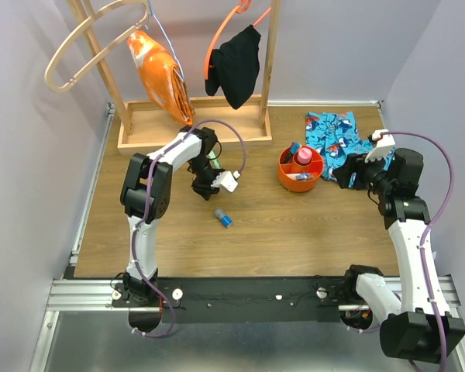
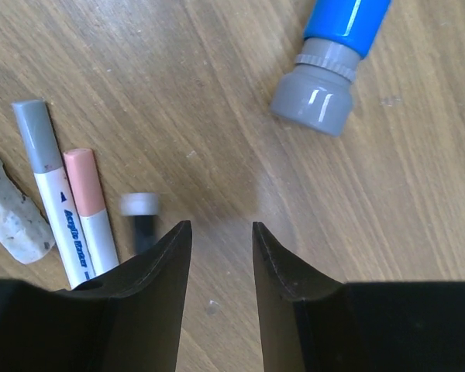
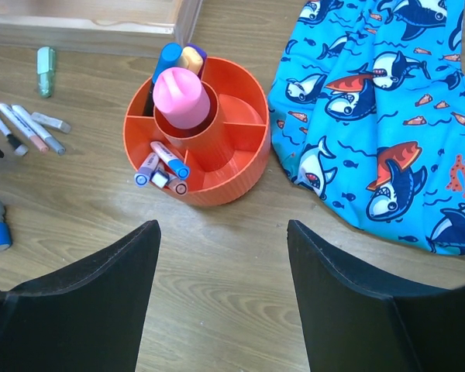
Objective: Sort the stationery into containers
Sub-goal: Pick up the pen from the center of the board, then place the pen in the storage box.
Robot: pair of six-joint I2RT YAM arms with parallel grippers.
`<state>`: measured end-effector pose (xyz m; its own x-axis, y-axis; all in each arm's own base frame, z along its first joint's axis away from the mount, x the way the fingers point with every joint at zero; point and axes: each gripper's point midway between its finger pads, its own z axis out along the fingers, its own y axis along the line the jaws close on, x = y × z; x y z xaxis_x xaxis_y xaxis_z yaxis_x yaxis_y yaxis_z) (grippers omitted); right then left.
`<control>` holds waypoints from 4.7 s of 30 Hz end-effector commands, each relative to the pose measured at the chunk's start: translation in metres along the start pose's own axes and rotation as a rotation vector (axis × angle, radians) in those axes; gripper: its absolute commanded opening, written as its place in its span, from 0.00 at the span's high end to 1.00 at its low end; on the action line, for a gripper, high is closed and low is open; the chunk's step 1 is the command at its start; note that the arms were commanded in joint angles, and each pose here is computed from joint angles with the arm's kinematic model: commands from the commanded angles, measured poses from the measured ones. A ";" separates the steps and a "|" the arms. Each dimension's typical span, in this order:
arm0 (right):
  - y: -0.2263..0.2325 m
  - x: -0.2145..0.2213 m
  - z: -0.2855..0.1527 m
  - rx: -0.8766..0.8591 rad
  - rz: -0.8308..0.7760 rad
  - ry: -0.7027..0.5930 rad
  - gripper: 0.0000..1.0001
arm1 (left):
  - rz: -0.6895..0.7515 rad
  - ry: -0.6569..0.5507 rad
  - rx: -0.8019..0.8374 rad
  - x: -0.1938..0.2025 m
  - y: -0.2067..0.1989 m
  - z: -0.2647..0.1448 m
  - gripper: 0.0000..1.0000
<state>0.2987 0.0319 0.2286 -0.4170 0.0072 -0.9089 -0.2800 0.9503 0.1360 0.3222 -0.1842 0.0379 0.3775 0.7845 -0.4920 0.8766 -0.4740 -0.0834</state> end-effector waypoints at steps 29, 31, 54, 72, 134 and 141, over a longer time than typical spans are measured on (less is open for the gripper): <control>-0.015 0.012 0.017 0.035 0.017 0.043 0.25 | 0.001 -0.010 -0.011 -0.005 0.050 -0.005 0.55; -0.015 0.012 0.017 0.035 0.015 0.044 0.25 | -0.012 -0.009 -0.002 -0.004 0.049 -0.002 0.55; -0.015 0.013 0.018 0.032 0.022 0.041 0.25 | 0.021 -0.024 -0.158 -0.016 0.052 -0.012 0.50; -0.014 0.014 0.020 0.027 0.033 0.035 0.25 | -0.009 -0.039 -0.136 -0.033 0.051 0.003 0.55; -0.026 0.009 0.021 0.061 -0.018 0.121 0.25 | 0.031 -1.240 -0.208 -0.320 0.121 -0.132 1.00; -0.033 0.009 0.028 0.065 -0.033 0.157 0.25 | -0.037 -1.234 -0.184 -0.294 0.146 -0.089 1.00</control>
<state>0.3246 0.0171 0.2035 -0.5251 -0.0399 -0.8501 -0.2499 0.9621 0.1092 0.3573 -0.4466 0.2794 -0.0859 -0.1626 -0.9829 0.9515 -0.3061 -0.0325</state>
